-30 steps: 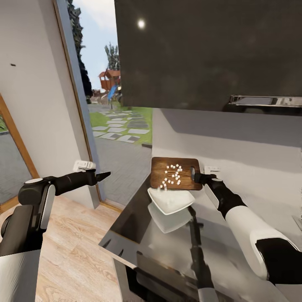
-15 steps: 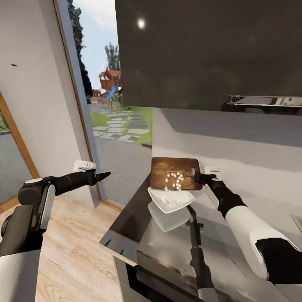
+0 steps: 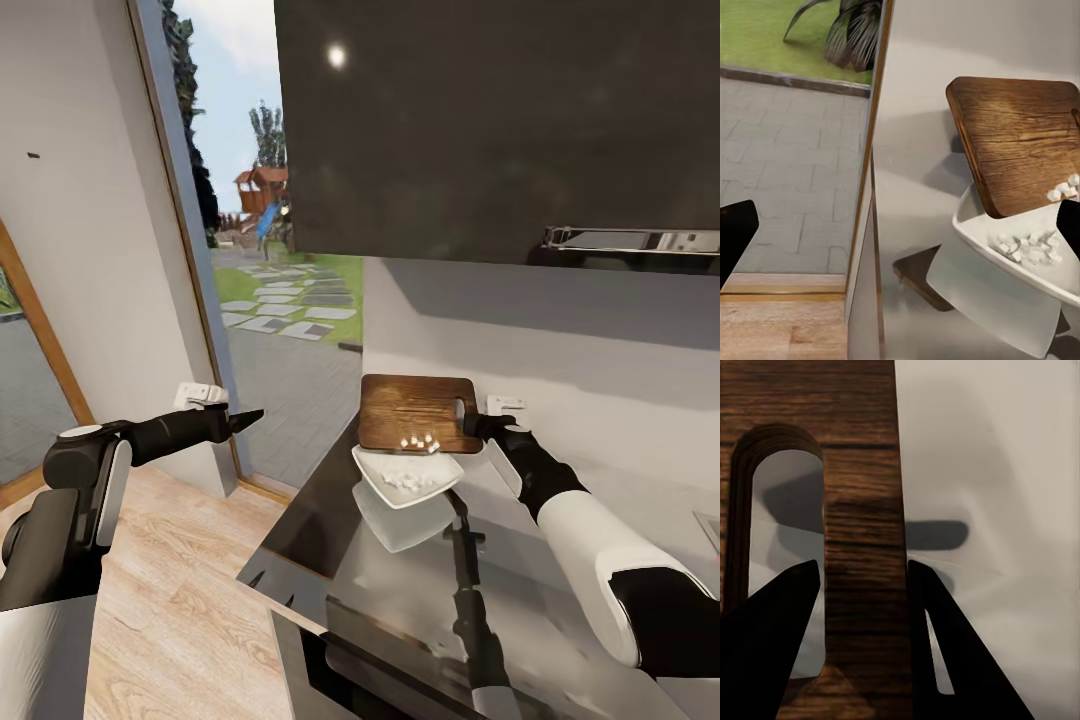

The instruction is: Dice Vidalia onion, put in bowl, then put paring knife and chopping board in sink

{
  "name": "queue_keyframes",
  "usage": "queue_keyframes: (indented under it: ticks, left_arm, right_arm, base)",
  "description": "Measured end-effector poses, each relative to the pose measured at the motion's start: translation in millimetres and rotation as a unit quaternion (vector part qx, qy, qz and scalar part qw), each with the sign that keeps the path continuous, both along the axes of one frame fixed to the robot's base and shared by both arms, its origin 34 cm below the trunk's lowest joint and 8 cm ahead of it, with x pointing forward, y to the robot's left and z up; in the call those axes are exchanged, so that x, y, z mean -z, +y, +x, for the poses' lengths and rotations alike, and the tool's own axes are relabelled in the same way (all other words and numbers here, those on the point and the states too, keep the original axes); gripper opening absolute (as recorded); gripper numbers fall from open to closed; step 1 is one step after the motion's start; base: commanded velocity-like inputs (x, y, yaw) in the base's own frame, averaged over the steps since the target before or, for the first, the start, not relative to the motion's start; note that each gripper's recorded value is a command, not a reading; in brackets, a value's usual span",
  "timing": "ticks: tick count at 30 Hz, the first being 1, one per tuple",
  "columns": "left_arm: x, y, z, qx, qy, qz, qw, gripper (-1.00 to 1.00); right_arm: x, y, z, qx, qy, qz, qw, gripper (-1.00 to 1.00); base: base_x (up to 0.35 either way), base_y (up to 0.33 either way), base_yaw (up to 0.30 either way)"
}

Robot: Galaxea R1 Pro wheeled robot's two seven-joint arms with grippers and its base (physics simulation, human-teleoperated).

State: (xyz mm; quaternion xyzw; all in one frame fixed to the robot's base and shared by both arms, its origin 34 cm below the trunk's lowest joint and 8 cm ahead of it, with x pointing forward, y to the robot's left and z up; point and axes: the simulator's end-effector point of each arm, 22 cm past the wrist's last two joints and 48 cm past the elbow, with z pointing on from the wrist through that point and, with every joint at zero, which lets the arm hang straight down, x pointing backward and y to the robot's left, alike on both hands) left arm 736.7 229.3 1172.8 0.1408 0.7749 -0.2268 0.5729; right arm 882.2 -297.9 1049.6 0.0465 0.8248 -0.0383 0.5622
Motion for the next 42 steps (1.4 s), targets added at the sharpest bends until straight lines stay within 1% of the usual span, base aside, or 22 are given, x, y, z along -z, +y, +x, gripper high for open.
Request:
queue_keyframes:
  ticks: [37, 40, 42]
  left_arm:
    - [0.0, 0.0, 0.0, 0.0, 0.0, 0.0, 1.0, 1.0]
    - [0.0, 0.0, 0.0, 0.0, 0.0, 0.0, 1.0, 1.0]
    - [0.0, -0.3, -0.1, 0.0, 0.0, 0.0, 1.0, 1.0]
  right_arm:
    - [-1.9, -0.4, 0.1, 0.001, 0.001, 0.001, 1.0, -1.0]
    - [-2.6, 0.3, -0.6, 0.001, 0.008, 0.003, 1.0, -1.0]
    - [-0.8, 2.7, -3.5, -0.002, 0.028, 0.003, 0.9996, -1.0]
  base:
    - [0.0, 0.0, 0.0]
    - [0.0, 0.0, 0.0]
    - [0.0, 0.0, 0.0]
